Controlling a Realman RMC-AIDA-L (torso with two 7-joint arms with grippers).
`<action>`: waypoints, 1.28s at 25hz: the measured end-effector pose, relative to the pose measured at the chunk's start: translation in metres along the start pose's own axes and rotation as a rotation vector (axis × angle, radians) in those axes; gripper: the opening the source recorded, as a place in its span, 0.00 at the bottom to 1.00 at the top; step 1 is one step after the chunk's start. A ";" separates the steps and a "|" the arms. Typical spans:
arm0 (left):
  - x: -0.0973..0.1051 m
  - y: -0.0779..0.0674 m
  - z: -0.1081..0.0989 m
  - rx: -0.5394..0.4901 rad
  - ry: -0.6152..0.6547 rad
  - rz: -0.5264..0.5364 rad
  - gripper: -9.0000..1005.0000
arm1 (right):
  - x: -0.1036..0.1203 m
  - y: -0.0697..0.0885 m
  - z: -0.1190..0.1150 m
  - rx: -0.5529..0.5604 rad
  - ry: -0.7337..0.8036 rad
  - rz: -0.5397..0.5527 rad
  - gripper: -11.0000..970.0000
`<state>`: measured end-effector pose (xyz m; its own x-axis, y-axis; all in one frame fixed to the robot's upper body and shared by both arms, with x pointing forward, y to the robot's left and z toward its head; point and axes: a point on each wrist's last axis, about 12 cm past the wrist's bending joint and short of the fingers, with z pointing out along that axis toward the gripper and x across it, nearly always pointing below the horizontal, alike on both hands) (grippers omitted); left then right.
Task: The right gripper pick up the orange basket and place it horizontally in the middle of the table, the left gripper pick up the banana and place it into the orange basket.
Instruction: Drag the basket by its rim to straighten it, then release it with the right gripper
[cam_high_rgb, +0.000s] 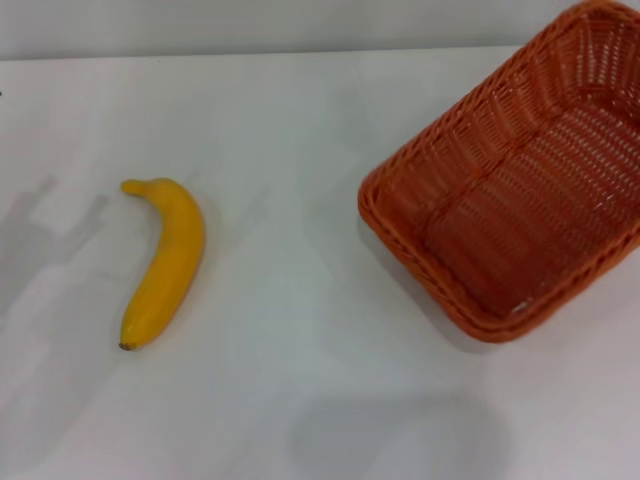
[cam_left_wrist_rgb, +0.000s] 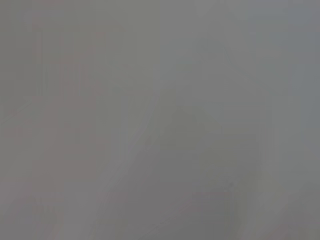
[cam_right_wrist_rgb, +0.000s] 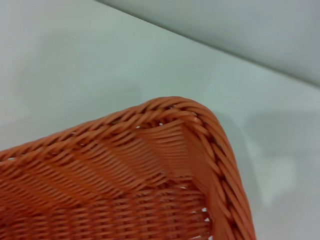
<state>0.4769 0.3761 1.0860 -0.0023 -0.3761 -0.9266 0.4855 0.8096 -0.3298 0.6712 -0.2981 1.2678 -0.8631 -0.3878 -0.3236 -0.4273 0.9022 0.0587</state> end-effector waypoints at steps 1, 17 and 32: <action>0.000 0.000 0.000 0.000 0.000 0.000 0.88 | 0.004 -0.003 0.001 -0.017 -0.006 0.026 0.17; -0.010 0.003 0.000 0.017 0.013 0.020 0.88 | 0.105 -0.035 0.029 -0.401 -0.180 0.447 0.19; -0.014 0.005 0.008 0.035 0.019 0.034 0.89 | 0.130 -0.022 0.039 -0.340 -0.252 0.512 0.24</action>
<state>0.4860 0.3820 1.0990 -0.0017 -0.3398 -0.9405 0.5161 0.8052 -0.2919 0.5790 -0.3608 1.1882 -0.9079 0.1672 -0.3845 -0.0770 0.8350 0.5448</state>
